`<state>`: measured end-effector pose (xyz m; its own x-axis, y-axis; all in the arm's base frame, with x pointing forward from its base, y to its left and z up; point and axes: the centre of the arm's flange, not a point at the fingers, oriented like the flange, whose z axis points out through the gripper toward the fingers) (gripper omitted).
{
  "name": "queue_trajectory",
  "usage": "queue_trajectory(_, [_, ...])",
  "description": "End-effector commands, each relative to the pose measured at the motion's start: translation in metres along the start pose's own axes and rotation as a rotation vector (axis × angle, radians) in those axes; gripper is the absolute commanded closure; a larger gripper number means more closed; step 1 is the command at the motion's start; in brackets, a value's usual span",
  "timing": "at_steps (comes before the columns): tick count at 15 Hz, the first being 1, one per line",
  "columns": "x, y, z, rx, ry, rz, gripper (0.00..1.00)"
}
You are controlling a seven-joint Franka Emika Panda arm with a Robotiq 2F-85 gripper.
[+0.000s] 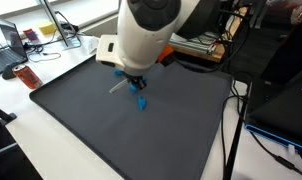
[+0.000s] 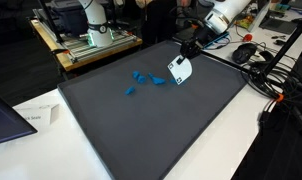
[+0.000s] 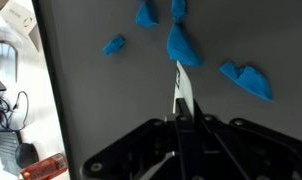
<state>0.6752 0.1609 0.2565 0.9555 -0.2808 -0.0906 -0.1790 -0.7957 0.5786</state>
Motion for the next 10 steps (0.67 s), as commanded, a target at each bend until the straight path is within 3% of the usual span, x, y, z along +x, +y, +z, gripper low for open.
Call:
queue_trajectory(1, [0.007, 0.034, 0.004, 0.144, 0.003, -0.058, 0.99])
queue_trajectory(6, [0.006, 0.074, 0.019, 0.305, 0.057, -0.108, 0.99])
queue_trajectory(10, [-0.016, 0.112, 0.027, 0.404, 0.117, -0.161, 0.99])
